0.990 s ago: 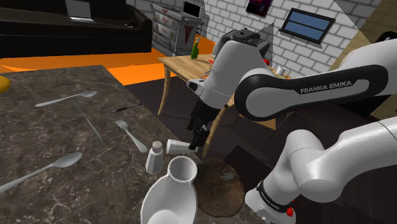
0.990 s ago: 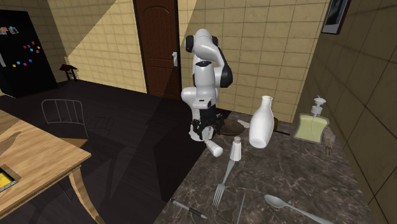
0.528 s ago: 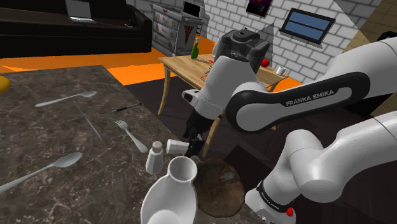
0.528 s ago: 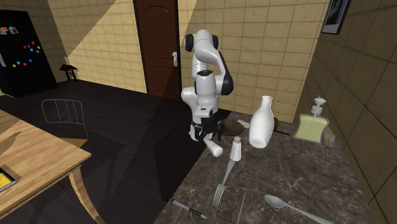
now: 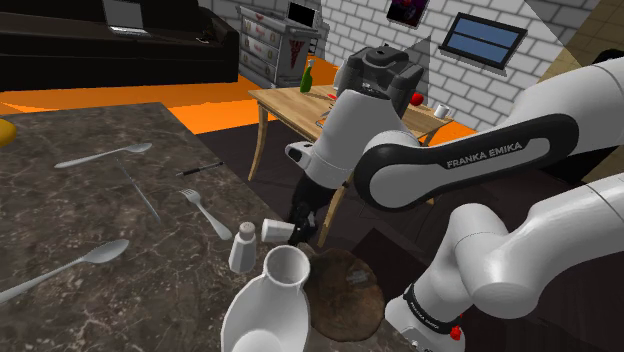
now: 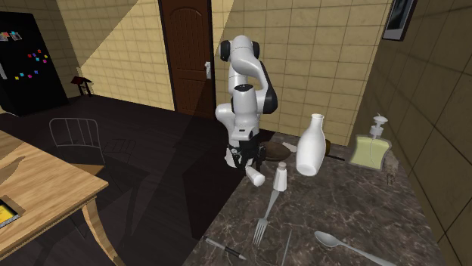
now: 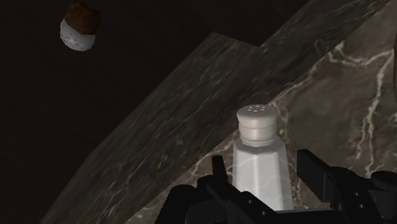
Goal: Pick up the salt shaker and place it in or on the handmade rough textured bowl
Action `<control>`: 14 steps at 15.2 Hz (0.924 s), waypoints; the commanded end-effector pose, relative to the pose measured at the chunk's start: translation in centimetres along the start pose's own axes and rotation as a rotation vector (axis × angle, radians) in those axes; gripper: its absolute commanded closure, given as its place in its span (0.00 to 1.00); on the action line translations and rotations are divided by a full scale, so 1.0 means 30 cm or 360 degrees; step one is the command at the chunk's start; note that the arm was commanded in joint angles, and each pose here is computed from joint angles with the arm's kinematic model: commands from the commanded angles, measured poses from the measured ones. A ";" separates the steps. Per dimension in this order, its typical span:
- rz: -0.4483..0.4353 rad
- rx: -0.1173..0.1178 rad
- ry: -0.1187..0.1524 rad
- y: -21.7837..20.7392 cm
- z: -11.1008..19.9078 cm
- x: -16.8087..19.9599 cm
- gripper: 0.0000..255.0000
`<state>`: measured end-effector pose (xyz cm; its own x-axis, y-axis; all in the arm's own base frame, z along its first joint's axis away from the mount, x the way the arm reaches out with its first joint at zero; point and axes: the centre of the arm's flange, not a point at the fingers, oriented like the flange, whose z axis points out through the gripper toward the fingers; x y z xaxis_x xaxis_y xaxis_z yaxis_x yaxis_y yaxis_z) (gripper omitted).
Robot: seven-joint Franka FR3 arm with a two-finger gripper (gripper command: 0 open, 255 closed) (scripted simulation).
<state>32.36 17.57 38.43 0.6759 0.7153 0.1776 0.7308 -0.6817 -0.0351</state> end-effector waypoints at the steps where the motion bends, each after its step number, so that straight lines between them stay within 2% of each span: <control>1: 0.0000 0.0000 0.0000 0.000 0.000 0.000 1.00; 9: 0.0000 0.0000 0.0000 0.000 0.000 0.000 1.00; 14: 0.0000 0.0000 0.0000 -0.003 -0.086 0.016 1.00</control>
<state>32.42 17.51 40.46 0.6758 0.7153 0.1779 0.7308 -0.6817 -0.0351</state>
